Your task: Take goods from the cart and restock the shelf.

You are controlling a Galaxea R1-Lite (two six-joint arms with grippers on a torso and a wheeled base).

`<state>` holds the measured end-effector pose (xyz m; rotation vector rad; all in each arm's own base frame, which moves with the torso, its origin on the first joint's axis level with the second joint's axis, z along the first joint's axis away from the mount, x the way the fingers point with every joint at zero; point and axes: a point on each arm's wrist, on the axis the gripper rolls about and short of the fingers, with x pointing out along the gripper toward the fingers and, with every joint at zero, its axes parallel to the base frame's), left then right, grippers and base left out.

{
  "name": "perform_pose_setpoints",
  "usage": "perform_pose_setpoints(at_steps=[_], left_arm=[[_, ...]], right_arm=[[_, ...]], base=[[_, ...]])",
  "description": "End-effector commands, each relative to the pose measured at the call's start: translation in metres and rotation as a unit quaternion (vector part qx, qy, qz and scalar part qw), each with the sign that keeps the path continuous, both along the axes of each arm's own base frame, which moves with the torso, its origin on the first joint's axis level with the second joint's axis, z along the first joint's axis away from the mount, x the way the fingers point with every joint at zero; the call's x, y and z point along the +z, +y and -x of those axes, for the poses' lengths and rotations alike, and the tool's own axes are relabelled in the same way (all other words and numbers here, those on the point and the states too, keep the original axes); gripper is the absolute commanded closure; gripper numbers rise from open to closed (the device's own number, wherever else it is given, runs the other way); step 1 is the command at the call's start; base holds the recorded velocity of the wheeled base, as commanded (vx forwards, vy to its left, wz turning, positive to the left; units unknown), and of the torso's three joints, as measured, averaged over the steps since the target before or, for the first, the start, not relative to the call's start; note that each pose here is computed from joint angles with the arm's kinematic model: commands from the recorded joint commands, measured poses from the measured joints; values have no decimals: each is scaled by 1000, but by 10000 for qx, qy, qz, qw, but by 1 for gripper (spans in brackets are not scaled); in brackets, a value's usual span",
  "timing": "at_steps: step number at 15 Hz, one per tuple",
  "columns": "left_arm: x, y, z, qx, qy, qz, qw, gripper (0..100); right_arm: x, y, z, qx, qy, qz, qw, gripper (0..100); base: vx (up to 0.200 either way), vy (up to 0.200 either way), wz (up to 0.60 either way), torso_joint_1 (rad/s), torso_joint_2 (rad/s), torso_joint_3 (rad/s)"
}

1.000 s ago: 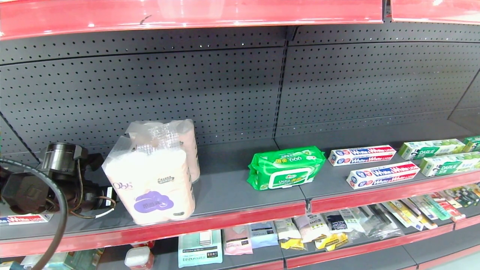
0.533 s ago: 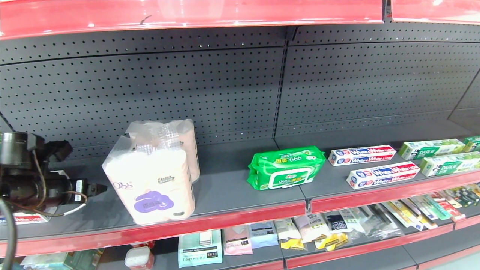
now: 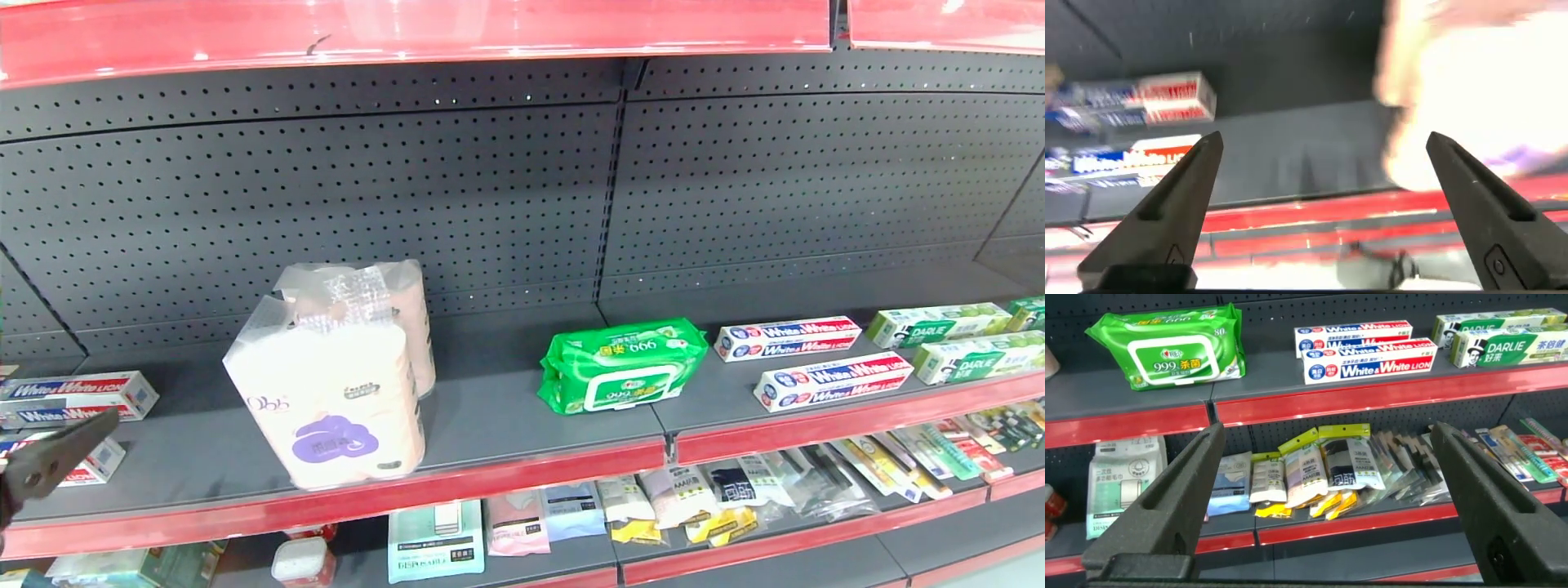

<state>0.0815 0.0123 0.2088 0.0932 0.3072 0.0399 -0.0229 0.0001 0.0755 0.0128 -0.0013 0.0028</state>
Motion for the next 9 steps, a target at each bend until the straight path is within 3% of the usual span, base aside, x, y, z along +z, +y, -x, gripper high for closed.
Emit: perform_pose_setpoints(at_steps=[1,3,5,6,7,8,9], left_arm=[[-46,-16,96,-589,-1020,-124,9930,0],[-68,-18,116,-978,-1274,-39,9870,0],[-97,-18,122,-1112,-1236,0,9861,0],[-108,-16,120,-969,-1133,69,9888,0],[-120,-14,116,-468,-963,81,9942,0],[-121,-12,115,38,-944,210,9953,0],[-121,-11,115,164,-968,433,9942,0]], right_arm=[[0,0,0,2,6,2,10000,0],[0,0,0,2,6,2,10000,0],[0,0,0,2,6,-5,10000,0],[0,0,0,2,6,2,10000,0],[0,0,0,2,6,2,10000,0],[0,0,0,2,6,-5,10000,0],[0,0,0,2,6,-5,10000,0]], base=[[0,0,0,0,0,0],[0,0,0,0,0,0],[0,0,0,0,0,0],[0,0,0,0,0,0],[0,0,0,0,0,0],[0,0,0,0,0,0],[0,0,0,0,0,0]])
